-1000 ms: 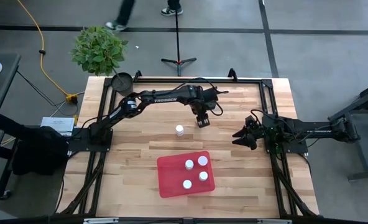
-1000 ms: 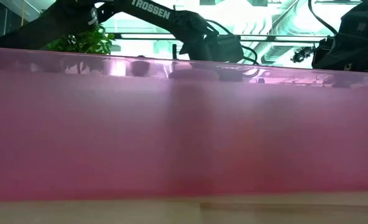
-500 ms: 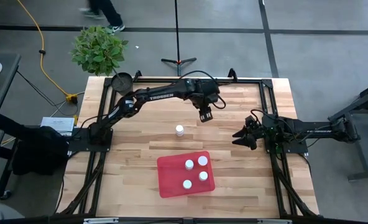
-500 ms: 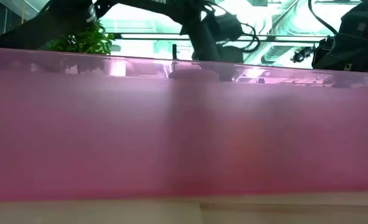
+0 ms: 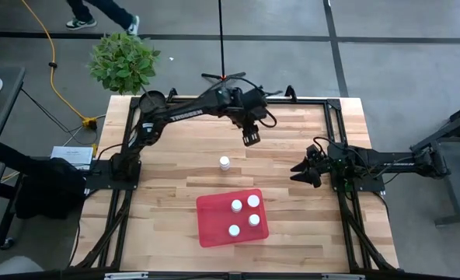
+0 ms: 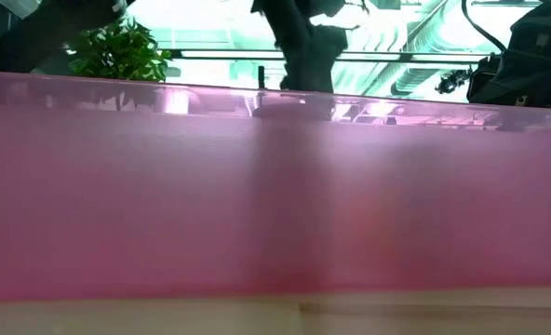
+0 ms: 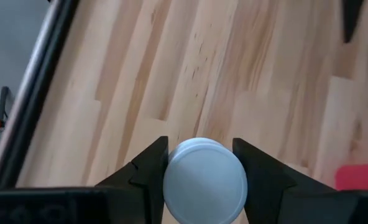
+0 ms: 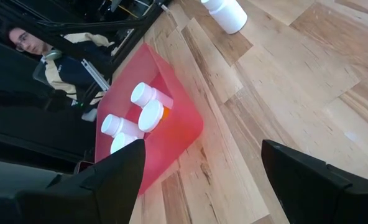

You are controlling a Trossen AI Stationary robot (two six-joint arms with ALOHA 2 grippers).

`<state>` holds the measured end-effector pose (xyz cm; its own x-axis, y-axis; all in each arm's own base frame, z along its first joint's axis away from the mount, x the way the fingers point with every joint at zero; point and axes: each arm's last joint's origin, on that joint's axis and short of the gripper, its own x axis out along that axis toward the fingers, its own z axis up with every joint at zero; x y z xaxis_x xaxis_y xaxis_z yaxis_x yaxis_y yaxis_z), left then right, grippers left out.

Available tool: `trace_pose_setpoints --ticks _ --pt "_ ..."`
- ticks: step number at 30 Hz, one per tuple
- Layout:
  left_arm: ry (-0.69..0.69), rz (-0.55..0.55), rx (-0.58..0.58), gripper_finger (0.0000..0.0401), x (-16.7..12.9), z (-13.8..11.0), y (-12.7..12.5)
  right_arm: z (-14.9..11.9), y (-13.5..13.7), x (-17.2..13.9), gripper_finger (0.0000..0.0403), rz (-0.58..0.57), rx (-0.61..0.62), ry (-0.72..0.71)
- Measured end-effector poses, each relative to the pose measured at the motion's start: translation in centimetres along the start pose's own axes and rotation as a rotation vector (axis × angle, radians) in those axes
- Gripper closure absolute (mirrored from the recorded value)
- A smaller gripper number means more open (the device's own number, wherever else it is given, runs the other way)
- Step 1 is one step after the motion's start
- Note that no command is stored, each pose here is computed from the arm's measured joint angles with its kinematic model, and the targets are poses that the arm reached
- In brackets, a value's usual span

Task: Pick and place pill bottles into a basket
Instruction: Put the white pill bottle into the red bin

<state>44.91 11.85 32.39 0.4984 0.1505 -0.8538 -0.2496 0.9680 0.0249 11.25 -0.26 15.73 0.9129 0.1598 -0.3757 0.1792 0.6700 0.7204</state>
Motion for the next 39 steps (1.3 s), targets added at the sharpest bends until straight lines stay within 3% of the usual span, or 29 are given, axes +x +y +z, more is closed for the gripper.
trace_pose_setpoints --ticks 13,18,30,39 --pt "-0.208 0.000 -0.030 0.0213 -10.5 -0.3 0.1 0.0 0.0 0.0 0.0091 0.000 -0.015 0.000" --pt "-0.230 -0.030 -0.052 0.0213 -13.5 -1.1 0.0 0.0 0.0 0.0 0.0091 -0.001 -0.015 0.001" --pt "-0.137 -0.213 -0.026 0.0213 -18.2 -4.1 -3.2 0.0 0.0 0.0 0.0091 -0.001 -0.026 0.001" --pt "0.003 -0.209 -0.003 0.0213 -19.5 -6.5 -7.4 0.0 0.0 0.0 0.0091 -0.001 -0.026 0.001"
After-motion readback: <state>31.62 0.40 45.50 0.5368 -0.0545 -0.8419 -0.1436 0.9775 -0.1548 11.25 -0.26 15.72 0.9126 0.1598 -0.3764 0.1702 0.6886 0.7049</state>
